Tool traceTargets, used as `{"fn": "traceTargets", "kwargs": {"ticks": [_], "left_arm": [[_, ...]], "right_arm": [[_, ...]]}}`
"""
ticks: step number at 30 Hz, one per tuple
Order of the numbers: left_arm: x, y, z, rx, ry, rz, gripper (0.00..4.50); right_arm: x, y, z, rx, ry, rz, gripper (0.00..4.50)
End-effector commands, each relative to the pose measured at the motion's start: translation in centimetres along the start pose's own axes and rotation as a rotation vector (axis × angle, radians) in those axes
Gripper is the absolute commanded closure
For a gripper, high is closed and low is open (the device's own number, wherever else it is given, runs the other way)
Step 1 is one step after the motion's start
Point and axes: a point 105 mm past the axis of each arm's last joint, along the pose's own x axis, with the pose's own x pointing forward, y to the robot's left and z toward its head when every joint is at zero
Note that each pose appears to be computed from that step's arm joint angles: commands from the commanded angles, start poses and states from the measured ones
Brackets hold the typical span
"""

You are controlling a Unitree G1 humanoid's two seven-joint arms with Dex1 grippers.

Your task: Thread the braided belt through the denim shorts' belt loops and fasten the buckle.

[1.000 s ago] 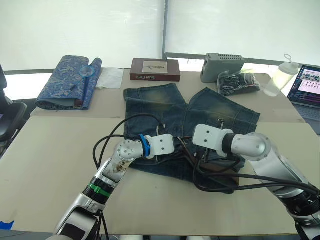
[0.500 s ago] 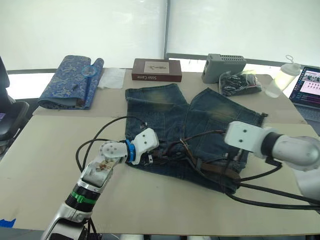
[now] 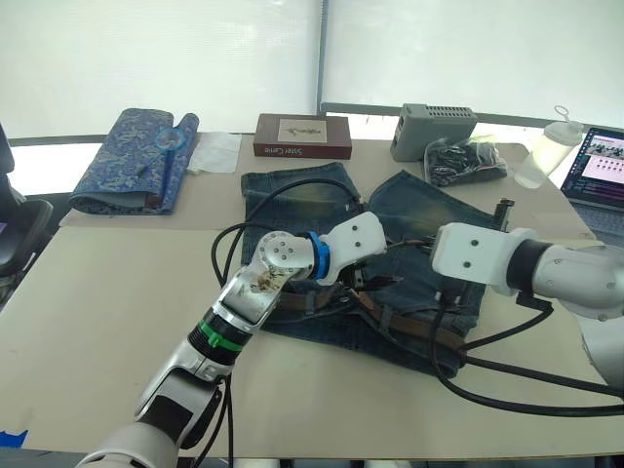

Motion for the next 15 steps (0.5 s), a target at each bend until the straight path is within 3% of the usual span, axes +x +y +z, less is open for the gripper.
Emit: {"fn": "traceTargets", "kwargs": {"ticks": [1, 6, 8, 10, 15], "left_arm": [[0.1, 0.9, 0.9, 0.035, -0.008, 0.033, 2.02], [-0.5, 1.5, 0.3, 0.009, -0.002, 0.072, 4.37], [-1.1, 2.2, -0.2, -0.021, 0.007, 0.122, 4.50], [-1.9, 3.3, -1.4, -0.072, 0.035, 0.222, 4.50], [-3.9, 3.4, -3.4, -0.266, 0.043, 0.366, 4.50]], "right_arm": [[-0.3, -0.2, 1.5, -0.017, -0.042, -0.023, 4.50], [-0.2, 0.4, 1.3, 0.090, -0.045, 0.007, 4.50], [-0.3, 0.8, 1.2, 0.234, -0.058, 0.010, 3.73], [-0.1, 1.2, 0.5, 0.394, -0.036, -0.004, 3.22], [2.0, 4.1, -0.4, 0.595, -0.011, 0.033, 3.22]]}}
